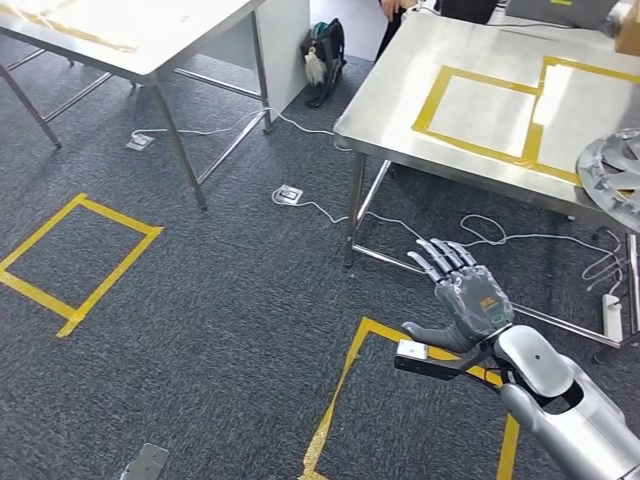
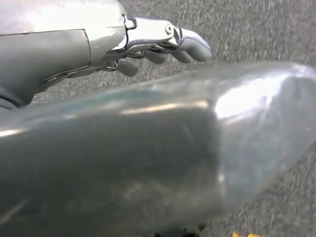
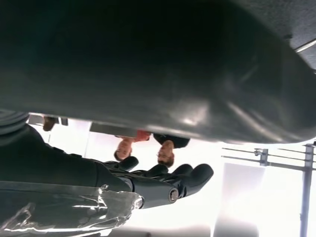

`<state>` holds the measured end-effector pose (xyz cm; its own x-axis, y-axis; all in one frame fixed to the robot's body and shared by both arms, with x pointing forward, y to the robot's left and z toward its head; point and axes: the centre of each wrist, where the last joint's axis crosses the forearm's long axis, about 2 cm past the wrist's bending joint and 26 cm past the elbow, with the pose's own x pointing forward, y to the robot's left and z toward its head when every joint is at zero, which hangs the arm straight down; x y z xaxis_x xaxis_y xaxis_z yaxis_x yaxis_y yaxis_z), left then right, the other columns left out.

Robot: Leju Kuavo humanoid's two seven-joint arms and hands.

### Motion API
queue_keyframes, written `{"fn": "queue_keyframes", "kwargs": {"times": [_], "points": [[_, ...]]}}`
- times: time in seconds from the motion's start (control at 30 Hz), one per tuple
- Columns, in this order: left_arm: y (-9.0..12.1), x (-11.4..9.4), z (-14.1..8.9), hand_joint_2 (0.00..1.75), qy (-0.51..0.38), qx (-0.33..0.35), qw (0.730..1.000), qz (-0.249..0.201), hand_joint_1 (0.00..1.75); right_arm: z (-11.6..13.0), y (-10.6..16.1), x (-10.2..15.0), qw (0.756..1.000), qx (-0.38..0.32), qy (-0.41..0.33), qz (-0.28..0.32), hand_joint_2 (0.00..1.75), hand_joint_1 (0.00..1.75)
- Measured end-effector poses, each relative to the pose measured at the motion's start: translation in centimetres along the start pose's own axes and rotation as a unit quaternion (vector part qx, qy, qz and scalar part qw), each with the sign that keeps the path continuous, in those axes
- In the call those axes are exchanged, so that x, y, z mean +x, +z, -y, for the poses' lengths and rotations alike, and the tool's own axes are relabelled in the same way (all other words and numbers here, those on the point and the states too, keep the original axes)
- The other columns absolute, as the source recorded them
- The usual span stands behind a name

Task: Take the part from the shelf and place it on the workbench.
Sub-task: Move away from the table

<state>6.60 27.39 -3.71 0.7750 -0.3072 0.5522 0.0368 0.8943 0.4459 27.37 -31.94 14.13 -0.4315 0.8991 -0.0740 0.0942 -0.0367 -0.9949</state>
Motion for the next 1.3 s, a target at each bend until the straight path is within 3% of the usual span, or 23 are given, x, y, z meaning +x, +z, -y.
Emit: {"fn": "queue_keyframes", "kwargs": {"times": [1.3], "points": [[0.2,-0.14,0.1,0.0,-0.006,-0.008,1.0,-0.006,0.0,-0.2,0.68,-0.06,1.0,-0.001,0.009,-0.003,0.0,0.0]]}}
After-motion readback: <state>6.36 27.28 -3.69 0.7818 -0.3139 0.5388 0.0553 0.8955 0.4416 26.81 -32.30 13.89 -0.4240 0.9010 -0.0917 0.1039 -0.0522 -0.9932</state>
